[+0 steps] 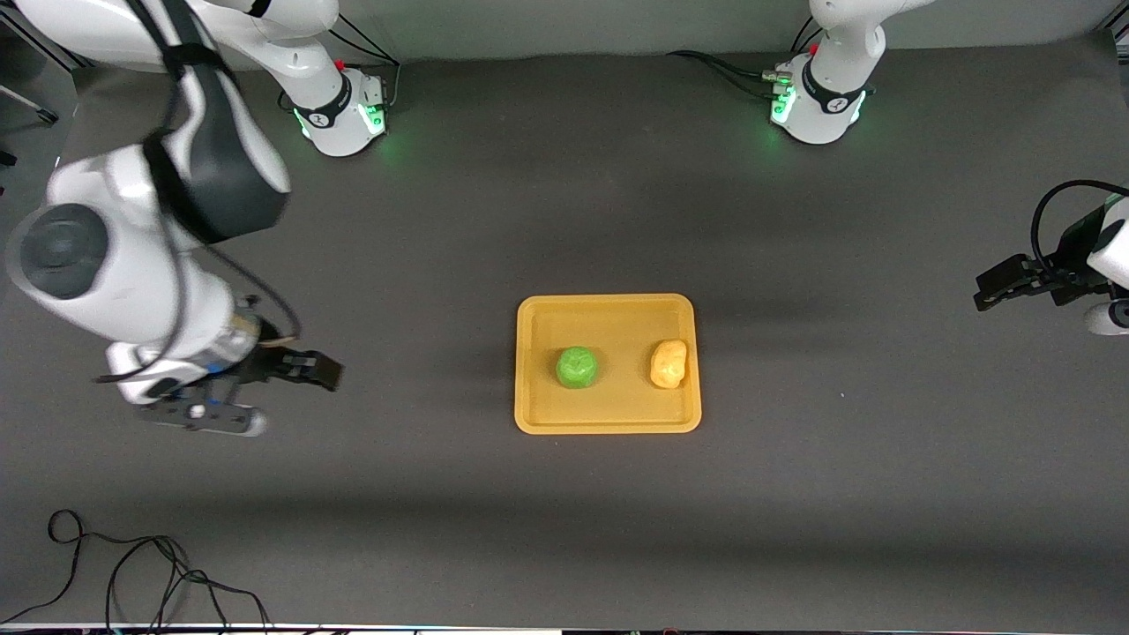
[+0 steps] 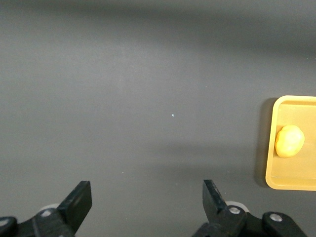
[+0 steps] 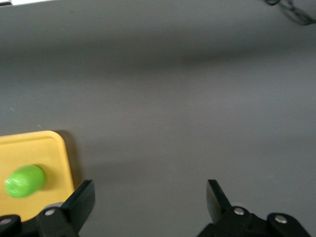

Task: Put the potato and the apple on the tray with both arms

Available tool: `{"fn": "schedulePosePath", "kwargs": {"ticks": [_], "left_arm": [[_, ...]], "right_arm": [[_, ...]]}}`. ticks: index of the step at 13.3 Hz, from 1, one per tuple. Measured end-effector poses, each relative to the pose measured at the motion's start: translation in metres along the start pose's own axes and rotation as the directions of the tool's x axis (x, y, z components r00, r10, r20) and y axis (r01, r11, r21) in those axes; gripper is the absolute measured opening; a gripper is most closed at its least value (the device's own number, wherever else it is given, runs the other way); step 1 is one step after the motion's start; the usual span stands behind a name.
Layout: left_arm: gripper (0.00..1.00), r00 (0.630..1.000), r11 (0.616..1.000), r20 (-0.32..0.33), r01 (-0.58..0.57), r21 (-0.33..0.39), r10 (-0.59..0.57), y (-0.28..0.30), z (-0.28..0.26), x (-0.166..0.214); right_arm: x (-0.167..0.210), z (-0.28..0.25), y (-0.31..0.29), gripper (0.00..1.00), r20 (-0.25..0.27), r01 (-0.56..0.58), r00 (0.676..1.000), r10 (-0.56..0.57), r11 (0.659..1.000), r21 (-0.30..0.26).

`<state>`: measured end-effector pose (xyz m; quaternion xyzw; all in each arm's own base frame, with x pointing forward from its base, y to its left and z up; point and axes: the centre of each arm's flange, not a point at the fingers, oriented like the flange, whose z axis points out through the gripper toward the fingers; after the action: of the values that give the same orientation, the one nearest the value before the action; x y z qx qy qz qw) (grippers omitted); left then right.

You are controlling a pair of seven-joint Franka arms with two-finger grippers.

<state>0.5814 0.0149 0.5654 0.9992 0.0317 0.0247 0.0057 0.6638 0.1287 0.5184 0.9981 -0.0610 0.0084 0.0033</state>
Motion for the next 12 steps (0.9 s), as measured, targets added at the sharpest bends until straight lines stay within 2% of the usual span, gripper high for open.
{"fn": "schedulePosePath", "kwargs": {"ticks": [3,12], "left_arm": [[1.0,1.0,1.0,-0.005,-0.003,0.005,0.003,0.005,-0.009,-0.005],[1.0,0.998,0.996,0.026,-0.057,0.061,0.056,0.011,-0.018,-0.016]], "right_arm": [[-0.004,-0.023,0.054,1.0,0.038,0.046,0.998,-0.045,0.999,-0.028],[-0.04,-0.057,0.108,1.0,0.039,0.041,0.998,-0.039,0.997,-0.057]]}}
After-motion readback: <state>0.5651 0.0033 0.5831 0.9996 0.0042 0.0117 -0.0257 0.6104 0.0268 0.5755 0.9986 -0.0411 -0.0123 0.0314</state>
